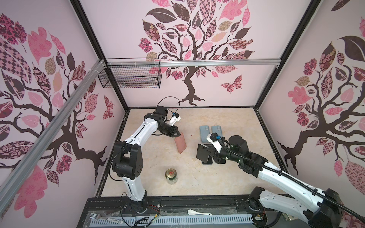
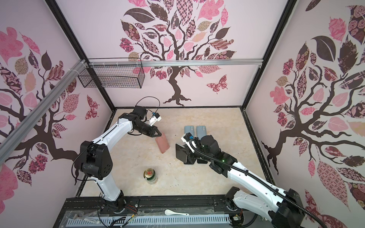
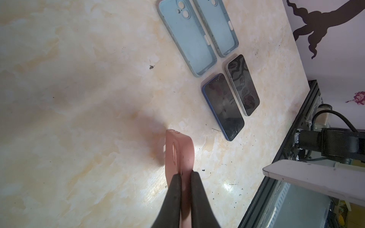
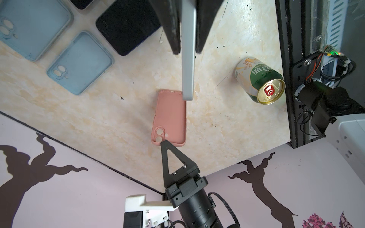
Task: Take the phone out of the phone case
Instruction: Place the phone case at the center of the table.
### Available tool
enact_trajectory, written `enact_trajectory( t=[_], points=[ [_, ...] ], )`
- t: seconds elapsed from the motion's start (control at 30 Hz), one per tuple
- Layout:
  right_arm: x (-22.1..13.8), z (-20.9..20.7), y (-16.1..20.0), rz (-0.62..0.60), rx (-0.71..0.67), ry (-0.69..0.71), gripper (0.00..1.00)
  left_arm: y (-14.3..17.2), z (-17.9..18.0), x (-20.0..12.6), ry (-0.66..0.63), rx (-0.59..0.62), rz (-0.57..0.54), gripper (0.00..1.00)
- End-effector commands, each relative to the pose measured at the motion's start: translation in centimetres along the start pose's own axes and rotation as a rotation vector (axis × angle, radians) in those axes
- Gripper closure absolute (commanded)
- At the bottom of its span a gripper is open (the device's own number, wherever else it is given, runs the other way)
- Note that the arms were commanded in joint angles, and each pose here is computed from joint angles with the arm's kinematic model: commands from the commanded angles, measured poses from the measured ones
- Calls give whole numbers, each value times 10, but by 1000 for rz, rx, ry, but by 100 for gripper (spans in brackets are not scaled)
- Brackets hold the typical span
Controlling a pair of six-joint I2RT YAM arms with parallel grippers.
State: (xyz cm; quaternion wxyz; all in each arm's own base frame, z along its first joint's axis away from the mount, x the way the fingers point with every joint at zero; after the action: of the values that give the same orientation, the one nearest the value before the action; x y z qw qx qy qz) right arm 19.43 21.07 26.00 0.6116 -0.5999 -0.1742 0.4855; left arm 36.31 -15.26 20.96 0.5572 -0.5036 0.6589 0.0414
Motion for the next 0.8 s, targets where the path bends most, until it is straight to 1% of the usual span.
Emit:
enact_trajectory(
  t=[0.0,0.03,0.07,0.1,0.17,0.27,0.33,0.4,0.43,0.5,0.6,0.7,0.77],
  points=[
    [-6,3,-15,-71,1,-8,100,-9,6,-2,-20,49,6,87],
    [-6,3,-15,-74,2,-7,100,-9,10,0,-31,52,13,86],
    [-8,3,-15,-75,1,-5,100,-9,13,0,-45,53,17,83],
    [-8,3,-15,-77,1,-2,100,-9,17,0,-62,49,23,77],
    [-9,2,-14,-74,1,6,100,-11,25,-1,-85,37,28,60],
    [-8,0,-14,-67,15,26,100,-19,32,-12,-111,25,15,41],
    [-9,-3,-18,-64,58,35,100,-26,28,-23,-140,40,-18,33],
    [-10,-9,-25,-64,109,49,100,-31,19,-37,-154,67,-77,25],
    [-10,-13,-27,-68,142,48,100,-34,12,-46,-163,81,-123,22],
    [-12,-24,-32,-95,212,31,100,-37,1,-61,-180,97,-211,18],
    [-17,-38,-37,-143,317,-42,100,-34,-25,-81,-132,140,-306,18],
    [-24,-45,-47,-195,387,-181,100,-25,-61,-91,-4,207,-401,18],
    [-31,-43,-55,-243,399,-304,100,-15,-91,-92,88,278,-436,18]
  ],
)
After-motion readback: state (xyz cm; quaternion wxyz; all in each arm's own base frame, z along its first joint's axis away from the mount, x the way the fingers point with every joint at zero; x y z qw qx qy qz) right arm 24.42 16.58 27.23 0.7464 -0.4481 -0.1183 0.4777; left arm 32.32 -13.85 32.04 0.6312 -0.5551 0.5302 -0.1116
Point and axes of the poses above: each gripper's point midway between its finger pads, its own x axis out along the fingers, its own z axis along the line the jaws close on, y = z × x, the point moved 7 cm from there along -x, back along the fingers, and after that the axes turned 9 degrees about x, right-handed, at the moved point
